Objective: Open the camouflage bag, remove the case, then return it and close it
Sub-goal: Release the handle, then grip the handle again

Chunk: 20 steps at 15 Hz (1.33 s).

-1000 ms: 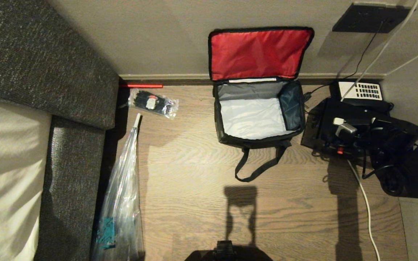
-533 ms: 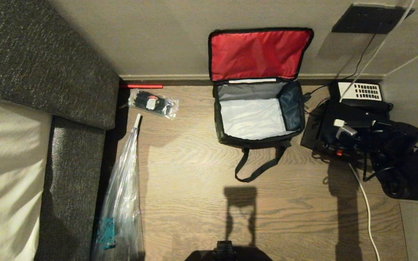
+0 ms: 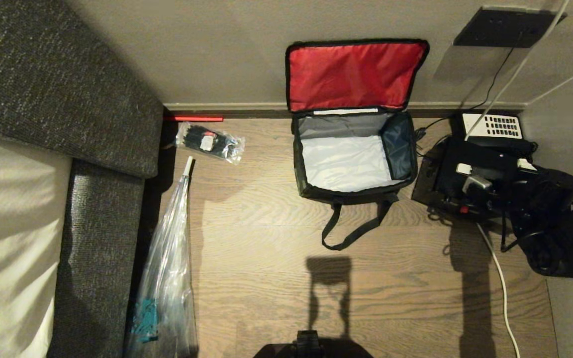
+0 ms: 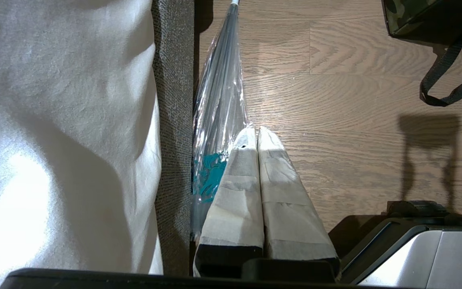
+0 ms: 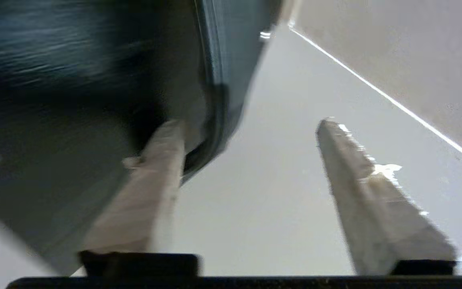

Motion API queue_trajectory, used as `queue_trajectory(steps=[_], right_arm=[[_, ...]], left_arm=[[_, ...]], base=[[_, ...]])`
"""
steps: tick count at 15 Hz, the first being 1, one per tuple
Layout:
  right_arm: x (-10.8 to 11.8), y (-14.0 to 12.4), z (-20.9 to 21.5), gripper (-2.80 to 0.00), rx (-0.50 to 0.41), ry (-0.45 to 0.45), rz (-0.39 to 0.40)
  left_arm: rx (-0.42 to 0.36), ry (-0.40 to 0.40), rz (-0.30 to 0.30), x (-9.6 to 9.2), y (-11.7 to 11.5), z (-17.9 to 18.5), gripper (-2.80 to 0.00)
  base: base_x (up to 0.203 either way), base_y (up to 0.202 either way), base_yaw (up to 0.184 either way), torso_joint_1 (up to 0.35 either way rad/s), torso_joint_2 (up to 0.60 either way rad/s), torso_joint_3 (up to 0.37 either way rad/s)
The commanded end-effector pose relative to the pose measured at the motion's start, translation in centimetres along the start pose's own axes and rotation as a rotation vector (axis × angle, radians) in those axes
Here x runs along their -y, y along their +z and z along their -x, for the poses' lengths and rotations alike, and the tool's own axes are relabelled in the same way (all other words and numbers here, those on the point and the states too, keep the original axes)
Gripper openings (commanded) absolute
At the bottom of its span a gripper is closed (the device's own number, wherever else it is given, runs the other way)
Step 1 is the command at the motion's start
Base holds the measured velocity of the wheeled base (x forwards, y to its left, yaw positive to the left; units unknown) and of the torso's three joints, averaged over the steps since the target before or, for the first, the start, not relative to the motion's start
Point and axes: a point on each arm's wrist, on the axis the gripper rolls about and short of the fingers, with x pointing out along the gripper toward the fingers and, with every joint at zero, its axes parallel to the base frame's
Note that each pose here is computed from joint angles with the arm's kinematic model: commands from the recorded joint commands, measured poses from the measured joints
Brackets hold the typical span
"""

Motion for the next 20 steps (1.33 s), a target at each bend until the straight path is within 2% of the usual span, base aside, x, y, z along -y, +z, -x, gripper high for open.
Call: queue_trajectory(steps=[1, 3, 6, 7, 10, 13, 15, 17, 18, 19, 20], right_arm=[[-0.5, -0.3, 1.0, 0.0, 0.01, 0.048, 0.024], [0.2, -0.7, 2.1, 0.0, 0.032, 0.101, 0.039], [2.5, -0.8, 4.2, 0.0, 0.06, 0.146, 0.002], [3.8, -0.5, 5.0, -2.8, 0.074, 0.148, -0.04], [7.9, -0.7, 7.6, -2.8, 0.097, 0.163, -0.124], [11.3, -1.3, 9.7, -2.8, 0.099, 0.133, -0.341], [14.2, -2.8, 11.8, -2.8, 0.073, 0.108, -0.443], [16.8, -4.8, 15.1, -2.8, 0.026, 0.129, -0.594], [17.4, -5.9, 17.4, -2.8, 0.003, 0.149, -0.688], [17.1, -7.1, 19.9, -2.8, -0.021, 0.18, -0.787], [15.8, -8.2, 22.8, -2.8, -0.043, 0.225, -0.884]], left_arm=[[-0.003, 0.0, 0.0, 0.0, 0.0, 0.0, -2.8], [-0.003, 0.0, 0.0, 0.0, 0.0, 0.0, -2.8], [-0.003, 0.0, -0.001, 0.0, 0.0, 0.0, -2.8], [-0.003, 0.0, 0.0, 0.0, 0.0, 0.0, -2.8], [-0.003, 0.0, -0.001, 0.0, 0.0, 0.0, -2.8], [-0.003, 0.0, 0.0, 0.0, 0.0, 0.0, -2.8], [-0.003, 0.0, -0.001, 0.0, 0.0, 0.0, -2.8], [-0.003, 0.0, -0.001, 0.0, 0.0, 0.0, -2.8], [-0.003, 0.0, 0.0, 0.0, 0.0, 0.0, -2.8], [-0.003, 0.0, -0.001, 0.0, 0.0, 0.0, -2.8], [-0.004, 0.0, -0.001, 0.0, -0.1, 0.0, -2.8]], base=[[0.0, 0.0, 0.0, 0.0, 0.0, 0.0], [0.0, 0.0, 0.0, 0.0, 0.0, 0.0], [0.0, 0.0, 0.0, 0.0, 0.0, 0.0], [0.0, 0.0, 0.0, 0.0, 0.0, 0.0], [0.0, 0.0, 0.0, 0.0, 0.0, 0.0], [0.0, 0.0, 0.0, 0.0, 0.0, 0.0], [0.0, 0.0, 0.0, 0.0, 0.0, 0.0], [0.0, 0.0, 0.0, 0.0, 0.0, 0.0], [0.0, 0.0, 0.0, 0.0, 0.0, 0.0], [0.0, 0.0, 0.0, 0.0, 0.0, 0.0], [0.0, 0.0, 0.0, 0.0, 0.0, 0.0]])
